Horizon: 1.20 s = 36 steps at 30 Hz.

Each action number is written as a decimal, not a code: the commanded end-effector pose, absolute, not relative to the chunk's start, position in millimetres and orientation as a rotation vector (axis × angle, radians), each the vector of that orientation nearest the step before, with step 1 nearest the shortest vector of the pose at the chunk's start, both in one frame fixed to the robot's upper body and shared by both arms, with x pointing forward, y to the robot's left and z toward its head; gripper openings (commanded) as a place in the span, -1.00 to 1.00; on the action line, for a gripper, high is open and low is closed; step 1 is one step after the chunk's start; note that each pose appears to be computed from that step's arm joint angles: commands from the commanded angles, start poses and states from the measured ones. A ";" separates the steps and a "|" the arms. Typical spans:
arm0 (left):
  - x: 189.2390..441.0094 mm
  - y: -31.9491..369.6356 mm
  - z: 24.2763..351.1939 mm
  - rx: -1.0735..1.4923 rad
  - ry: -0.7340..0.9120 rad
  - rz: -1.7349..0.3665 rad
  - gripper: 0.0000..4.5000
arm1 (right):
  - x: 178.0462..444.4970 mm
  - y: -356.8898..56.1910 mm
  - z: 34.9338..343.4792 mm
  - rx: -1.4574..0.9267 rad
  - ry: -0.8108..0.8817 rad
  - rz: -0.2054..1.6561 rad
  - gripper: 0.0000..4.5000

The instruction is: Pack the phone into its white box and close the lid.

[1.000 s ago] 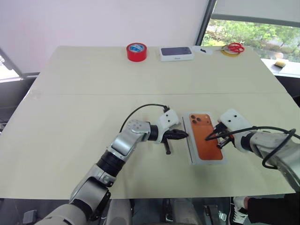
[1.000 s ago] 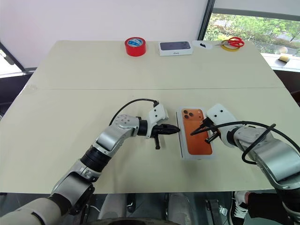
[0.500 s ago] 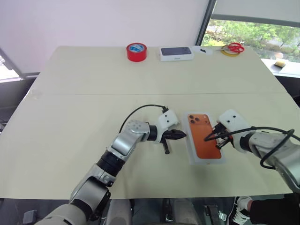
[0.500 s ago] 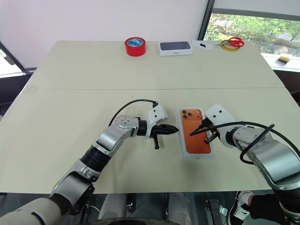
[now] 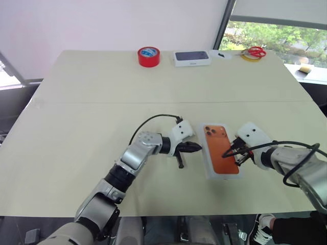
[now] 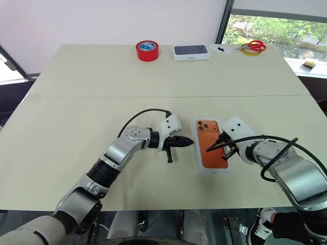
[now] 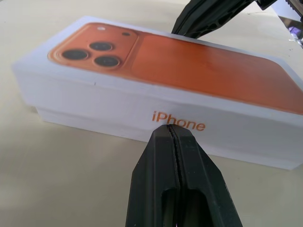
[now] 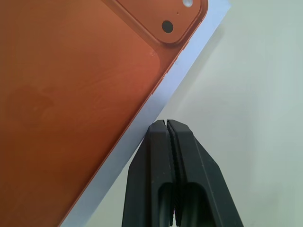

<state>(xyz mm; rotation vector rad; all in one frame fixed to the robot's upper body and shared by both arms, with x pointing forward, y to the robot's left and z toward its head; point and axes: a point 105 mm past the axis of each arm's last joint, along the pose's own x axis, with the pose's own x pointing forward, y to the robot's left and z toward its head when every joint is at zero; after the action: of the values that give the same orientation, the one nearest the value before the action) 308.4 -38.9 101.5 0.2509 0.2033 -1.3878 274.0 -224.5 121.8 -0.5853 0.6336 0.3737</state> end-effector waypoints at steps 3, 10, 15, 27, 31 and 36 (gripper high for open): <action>313.7 -35.4 113.7 0.243 0.159 -1.364 -1.00 | 276.9 -240.1 147.2 -0.632 0.557 0.312 -0.97; 325.5 -37.2 136.8 0.169 0.100 -1.331 -1.00 | 267.3 -236.3 169.0 -0.587 0.480 0.392 -0.97; 323.1 -53.0 138.3 0.186 0.095 -1.353 -1.00 | 244.4 -208.9 158.1 -0.543 0.492 0.556 -0.97; 332.4 -42.8 111.1 0.289 0.185 -1.284 -1.00 | 234.6 -196.7 123.4 -0.478 0.561 0.540 -0.97; 349.4 -13.8 138.7 0.191 0.102 -1.181 -1.00 | 255.2 -205.5 159.6 -0.465 0.359 0.464 -0.97; 366.4 51.3 167.2 0.141 0.010 -1.013 -1.00 | 266.6 -226.6 179.5 -0.460 0.242 0.398 -0.97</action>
<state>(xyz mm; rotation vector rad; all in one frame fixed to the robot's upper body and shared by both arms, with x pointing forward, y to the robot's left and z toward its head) 366.1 39.8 147.2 0.1675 0.0869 -1.0420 264.5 -220.8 168.3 -0.4520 0.3007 0.4172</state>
